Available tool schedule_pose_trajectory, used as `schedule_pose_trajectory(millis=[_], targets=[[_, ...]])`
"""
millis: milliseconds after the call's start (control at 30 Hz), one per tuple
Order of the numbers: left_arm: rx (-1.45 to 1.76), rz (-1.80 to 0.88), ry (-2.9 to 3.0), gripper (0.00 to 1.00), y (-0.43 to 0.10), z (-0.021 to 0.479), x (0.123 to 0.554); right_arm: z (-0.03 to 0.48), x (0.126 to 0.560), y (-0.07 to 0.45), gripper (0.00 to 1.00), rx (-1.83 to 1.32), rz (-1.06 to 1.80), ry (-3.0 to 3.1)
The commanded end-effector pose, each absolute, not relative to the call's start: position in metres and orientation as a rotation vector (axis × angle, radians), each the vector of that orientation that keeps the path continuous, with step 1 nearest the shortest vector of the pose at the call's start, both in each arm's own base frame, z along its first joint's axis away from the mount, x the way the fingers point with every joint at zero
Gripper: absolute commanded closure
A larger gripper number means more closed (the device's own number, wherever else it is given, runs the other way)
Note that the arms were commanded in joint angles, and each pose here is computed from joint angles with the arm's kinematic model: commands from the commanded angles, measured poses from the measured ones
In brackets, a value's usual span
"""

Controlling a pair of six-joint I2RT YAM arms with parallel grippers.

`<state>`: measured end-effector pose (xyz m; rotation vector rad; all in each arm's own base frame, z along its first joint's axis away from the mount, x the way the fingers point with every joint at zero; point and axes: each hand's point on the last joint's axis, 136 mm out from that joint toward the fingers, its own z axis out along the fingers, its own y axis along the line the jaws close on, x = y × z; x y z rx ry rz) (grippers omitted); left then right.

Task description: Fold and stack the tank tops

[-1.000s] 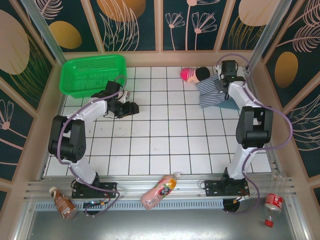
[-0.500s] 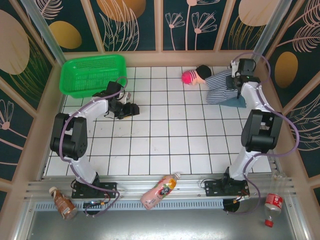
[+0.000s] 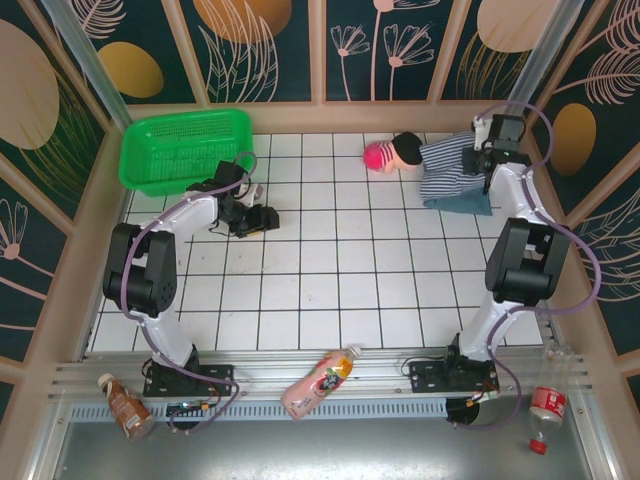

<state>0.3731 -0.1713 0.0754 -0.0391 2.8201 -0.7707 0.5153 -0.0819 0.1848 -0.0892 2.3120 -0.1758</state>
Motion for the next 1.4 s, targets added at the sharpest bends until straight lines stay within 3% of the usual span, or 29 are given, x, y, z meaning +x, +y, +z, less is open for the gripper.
schedule_pose_trajectory(millis=[0, 100, 233, 367, 433, 567, 633, 733, 833, 867, 1167, 1367], targets=[[-0.001, -0.778, 2.853, 0.4, -0.174, 0.071, 0.368, 0.167, 0.523, -0.102, 0.89, -0.083, -0.219, 2.334], [0.001, -0.777, 2.866, 0.4, -0.174, 0.068, 0.366, 0.141, 0.526, -0.113, 0.78, -0.051, -0.21, 2.39], [0.005, -0.772, 2.864, 0.4, -0.173, 0.069, 0.367, 0.13, 0.528, -0.133, 0.73, 0.08, -0.262, 2.422], [0.013, -0.758, 2.867, 0.4, -0.173, 0.072, 0.368, 0.122, 0.525, -0.147, 0.58, 0.14, -0.358, 2.449], [0.026, -0.702, 2.861, 0.4, -0.167, 0.079, 0.371, 0.129, 0.523, -0.156, 0.53, 0.162, -0.412, 2.447], [0.018, -0.506, 2.778, 0.38, -0.143, 0.111, 0.384, 0.178, 0.519, -0.138, 0.43, 0.181, -0.256, 2.301], [-0.005, -0.412, 2.695, 0.31, -0.128, 0.135, 0.39, 0.199, 0.513, -0.115, 0.4, 0.166, -0.09, 2.225], [-0.038, -0.328, 2.536, 0.2, -0.107, 0.166, 0.398, 0.214, 0.496, -0.073, 0.23, 0.174, 0.147, 2.086], [-0.063, -0.264, 2.372, 0.02, -0.089, 0.187, 0.395, 0.207, 0.472, -0.049, 0.06, 0.196, 0.185, 1.998], [-0.072, -0.248, 2.341, 0.01, -0.082, 0.183, 0.39, 0.204, 0.465, -0.042, 0.01, 0.197, 0.184, 1.968], [-0.201, -0.01, 2.117, 0.01, 0.003, 0.134, 0.385, 0.138, 0.425, -0.027, 0.01, 0.233, 0.173, 1.887], [-0.21, 0.024, 2.02, 0.01, 0.013, 0.124, 0.405, 0.126, 0.423, -0.025, 0.01, 0.184, 0.141, 1.884]])
